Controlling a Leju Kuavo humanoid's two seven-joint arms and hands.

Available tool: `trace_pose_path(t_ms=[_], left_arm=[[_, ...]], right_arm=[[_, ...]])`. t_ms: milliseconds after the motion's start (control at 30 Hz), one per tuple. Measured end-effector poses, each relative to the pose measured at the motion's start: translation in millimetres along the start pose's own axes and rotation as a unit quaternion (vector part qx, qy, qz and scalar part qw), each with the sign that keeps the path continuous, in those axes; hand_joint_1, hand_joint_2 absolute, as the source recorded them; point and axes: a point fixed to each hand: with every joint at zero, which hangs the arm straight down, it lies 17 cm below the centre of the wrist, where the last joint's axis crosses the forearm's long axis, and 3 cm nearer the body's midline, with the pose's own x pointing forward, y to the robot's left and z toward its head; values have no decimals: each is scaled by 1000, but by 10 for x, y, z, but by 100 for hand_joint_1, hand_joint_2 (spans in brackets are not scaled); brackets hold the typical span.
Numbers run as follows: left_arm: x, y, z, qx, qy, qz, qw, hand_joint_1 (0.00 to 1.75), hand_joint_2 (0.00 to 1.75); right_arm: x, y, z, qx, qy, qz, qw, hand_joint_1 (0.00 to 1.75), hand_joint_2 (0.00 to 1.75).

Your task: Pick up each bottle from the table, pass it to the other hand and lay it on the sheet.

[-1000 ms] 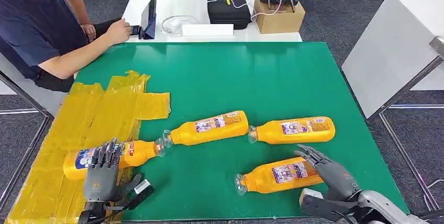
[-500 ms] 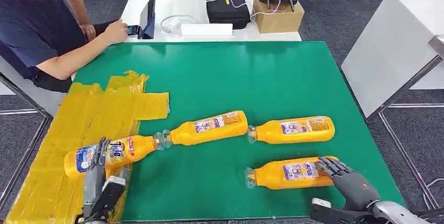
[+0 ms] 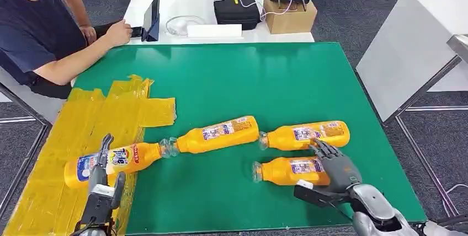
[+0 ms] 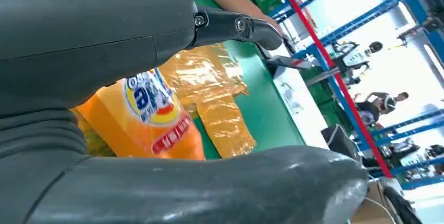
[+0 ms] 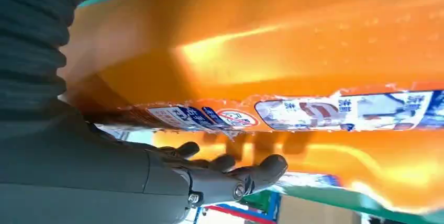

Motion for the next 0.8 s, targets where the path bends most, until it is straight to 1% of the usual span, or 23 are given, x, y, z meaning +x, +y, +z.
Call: trace_pose_path(t_ms=[33,167,267,533,633,700,800], left_arm=[[17,-22,-6,-2,-2,1,1000,0,0],[44,-61,-13,-7,-5,4,1000,0,0],[59,-81,-17,-8,-6,12,1000,0,0],[99,-94,-41,-9,-11,18,1000,0,0],[110,-110,-52,-13,-12,26,1000,0,0],[107,-147,-31,-22,-7,55,998,0,0],[116,-231,22,-48,9,163,985,0,0]], right_arm=[[37,32,-49,6,-1,0,1000,175,175],[64,110,-135,21,-1,3,1000,175,175],[92,161,-157,30,-9,-14,999,175,175],[72,192,-160,46,-10,-39,998,175,175],[-7,236,-100,58,-4,-49,997,175,175],[-11,231,-45,53,-4,-65,996,175,175],[159,146,-41,23,-15,-99,995,175,175]])
